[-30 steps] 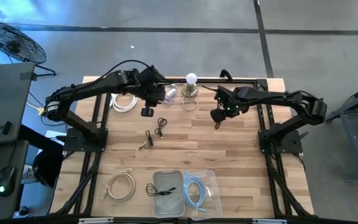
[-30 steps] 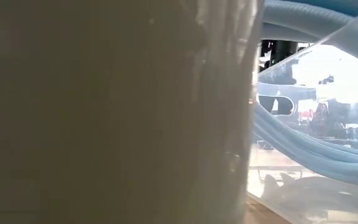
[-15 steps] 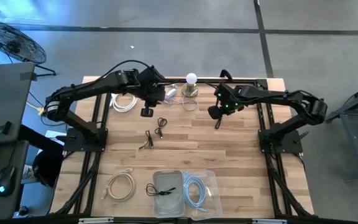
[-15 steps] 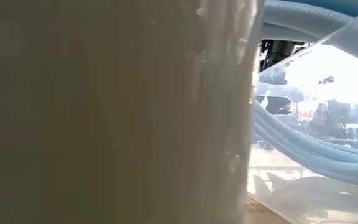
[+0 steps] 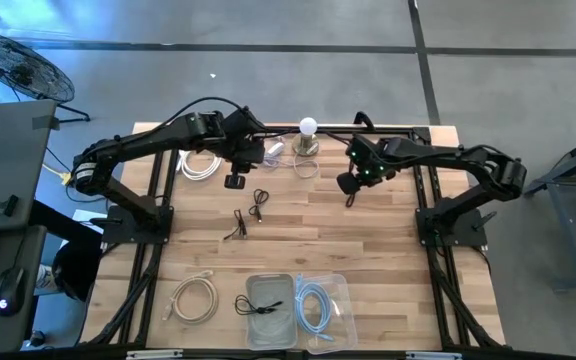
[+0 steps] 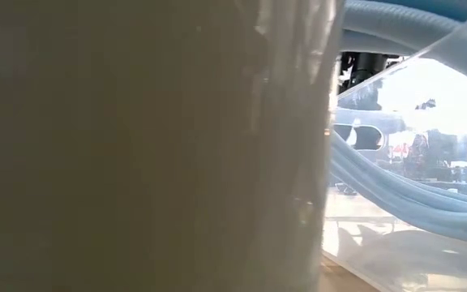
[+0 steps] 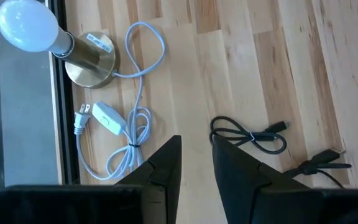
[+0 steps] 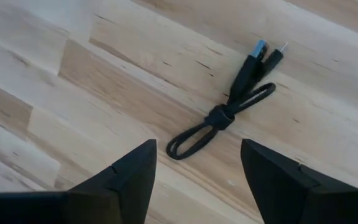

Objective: Pick & Place USB Port
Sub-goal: Put the black charger cable into the gray bin

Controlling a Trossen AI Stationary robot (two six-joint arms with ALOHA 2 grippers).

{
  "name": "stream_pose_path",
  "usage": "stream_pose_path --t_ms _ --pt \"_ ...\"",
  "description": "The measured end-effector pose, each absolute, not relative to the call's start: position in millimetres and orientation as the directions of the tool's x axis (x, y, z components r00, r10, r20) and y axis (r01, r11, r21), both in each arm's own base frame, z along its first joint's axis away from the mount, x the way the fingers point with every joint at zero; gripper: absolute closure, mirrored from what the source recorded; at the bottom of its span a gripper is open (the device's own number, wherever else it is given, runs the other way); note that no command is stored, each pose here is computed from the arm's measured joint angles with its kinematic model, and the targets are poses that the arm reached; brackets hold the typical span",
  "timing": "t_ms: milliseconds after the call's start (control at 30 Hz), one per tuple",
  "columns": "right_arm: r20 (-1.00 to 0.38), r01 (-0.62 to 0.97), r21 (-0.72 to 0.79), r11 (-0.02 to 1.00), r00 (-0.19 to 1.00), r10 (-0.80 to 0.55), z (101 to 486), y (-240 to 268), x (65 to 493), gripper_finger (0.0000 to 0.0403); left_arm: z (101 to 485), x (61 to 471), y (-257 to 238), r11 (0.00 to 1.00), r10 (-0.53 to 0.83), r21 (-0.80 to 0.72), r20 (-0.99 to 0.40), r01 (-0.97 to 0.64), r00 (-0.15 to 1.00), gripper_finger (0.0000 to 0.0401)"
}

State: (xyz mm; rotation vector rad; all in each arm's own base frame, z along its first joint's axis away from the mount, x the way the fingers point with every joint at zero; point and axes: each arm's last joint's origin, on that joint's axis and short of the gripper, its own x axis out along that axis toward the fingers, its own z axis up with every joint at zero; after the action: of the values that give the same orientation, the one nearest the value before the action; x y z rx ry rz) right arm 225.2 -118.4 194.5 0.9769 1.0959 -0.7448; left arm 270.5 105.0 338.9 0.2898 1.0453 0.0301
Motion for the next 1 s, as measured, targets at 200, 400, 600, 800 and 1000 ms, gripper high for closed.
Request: stream_pose_path --t_ms 200,400,600,800,1000 --pt "-0.952 0.89 0.283 0.356 0.306 -0.007 177.4 -114.8 219.7 0.0156 338.9 270.4 105.1 0.96 0.164 0.254 -0.848 0.116 0.504 0.0313" --pt "-0.935 0.878 0.331 0.347 0.355 -0.006 163.5 -113.0 217.7 0.0155 339.1 270.8 105.2 0.959 0.166 0.258 -0.846 0.117 0.507 0.0313" --pt "-0.931 0.887 0.342 0.309 0.365 -0.018 151.3 -112.7 211.8 0.0155 339.2 270.8 105.2 0.958 0.165 0.259 -0.845 0.119 0.508 0.0313" --pt "-0.919 0.882 0.364 0.299 0.392 -0.04 149.3 -116.6 211.3 0.0155 339.2 270.9 105.0 0.958 0.165 0.259 -0.845 0.12 0.508 0.0313" --pt "-0.915 0.884 0.371 0.285 0.4 -0.049 147.3 -121.0 211.8 0.0155 339.1 270.9 104.9 0.959 0.162 0.256 -0.846 0.121 0.508 0.0313"
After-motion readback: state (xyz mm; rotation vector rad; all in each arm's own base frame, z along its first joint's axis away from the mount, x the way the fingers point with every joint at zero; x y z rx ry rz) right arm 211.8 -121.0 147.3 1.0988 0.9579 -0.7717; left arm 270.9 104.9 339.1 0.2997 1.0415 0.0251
